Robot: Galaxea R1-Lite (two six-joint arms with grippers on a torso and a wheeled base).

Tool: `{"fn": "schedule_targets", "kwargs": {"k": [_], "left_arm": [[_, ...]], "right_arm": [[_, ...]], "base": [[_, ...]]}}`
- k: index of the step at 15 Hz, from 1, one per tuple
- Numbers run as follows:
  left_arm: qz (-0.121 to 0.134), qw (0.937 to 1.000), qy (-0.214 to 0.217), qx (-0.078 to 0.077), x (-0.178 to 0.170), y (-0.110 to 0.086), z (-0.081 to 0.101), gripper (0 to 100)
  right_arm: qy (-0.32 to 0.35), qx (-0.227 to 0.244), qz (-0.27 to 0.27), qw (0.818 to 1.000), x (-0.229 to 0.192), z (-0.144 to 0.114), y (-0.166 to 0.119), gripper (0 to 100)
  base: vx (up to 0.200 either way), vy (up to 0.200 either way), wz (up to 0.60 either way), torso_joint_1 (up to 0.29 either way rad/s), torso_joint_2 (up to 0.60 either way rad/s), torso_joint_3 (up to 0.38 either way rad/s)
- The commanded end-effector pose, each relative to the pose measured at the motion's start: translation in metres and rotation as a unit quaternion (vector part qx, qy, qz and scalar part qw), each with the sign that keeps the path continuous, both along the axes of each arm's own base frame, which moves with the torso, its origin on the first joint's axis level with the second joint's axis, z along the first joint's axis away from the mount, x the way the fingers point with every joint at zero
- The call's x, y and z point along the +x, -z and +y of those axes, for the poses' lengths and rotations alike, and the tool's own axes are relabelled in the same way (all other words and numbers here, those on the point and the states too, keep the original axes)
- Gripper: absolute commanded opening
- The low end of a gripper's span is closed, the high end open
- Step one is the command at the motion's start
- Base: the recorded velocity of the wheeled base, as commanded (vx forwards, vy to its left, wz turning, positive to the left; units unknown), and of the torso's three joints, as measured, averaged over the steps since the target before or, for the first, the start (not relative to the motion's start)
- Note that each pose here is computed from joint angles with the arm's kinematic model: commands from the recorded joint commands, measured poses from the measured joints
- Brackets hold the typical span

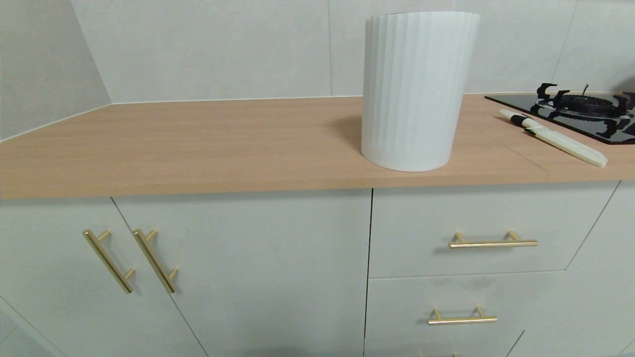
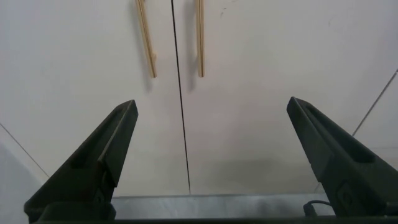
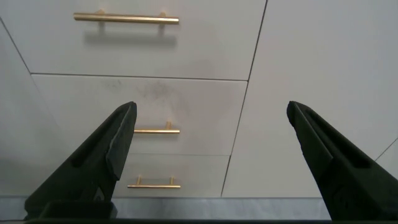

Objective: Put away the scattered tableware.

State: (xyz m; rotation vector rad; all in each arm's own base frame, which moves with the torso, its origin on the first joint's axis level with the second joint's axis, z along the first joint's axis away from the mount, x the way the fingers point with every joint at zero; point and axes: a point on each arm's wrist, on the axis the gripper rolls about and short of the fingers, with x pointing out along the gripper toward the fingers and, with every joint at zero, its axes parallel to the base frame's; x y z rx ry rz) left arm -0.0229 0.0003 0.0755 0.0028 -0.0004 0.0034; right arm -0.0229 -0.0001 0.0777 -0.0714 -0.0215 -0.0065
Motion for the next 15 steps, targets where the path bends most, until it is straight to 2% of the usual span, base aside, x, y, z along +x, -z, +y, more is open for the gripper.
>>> {"fn": "schedule_targets", "kwargs": {"k": [1,12,15], "left_arm": [[0.000,1.0000,0.000,0.000,0.0001,0.0001,0.0000,100],[0.000,1.0000,-0.001,-0.001,0.0001,0.0001,0.0000,100],[0.000,1.0000,-0.001,-0.001,0.0001,0.0001,0.0000,100]], "right_arm": [[0.000,0.000,0.001,1.000,0.0002,0.0000,-0.0001,100],[0.000,0.000,0.001,1.000,0.0002,0.0000,-0.0001,100],[0.000,0.000,0.001,1.000,0.0002,0.0000,-0.0001,100]], "base": [[0.000,-0.200,0.00,0.002,0.01,-0.002],[0.000,-0.200,0.00,0.002,0.00,0.002],[0.000,0.000,0.00,0.000,0.00,0.000]]}}
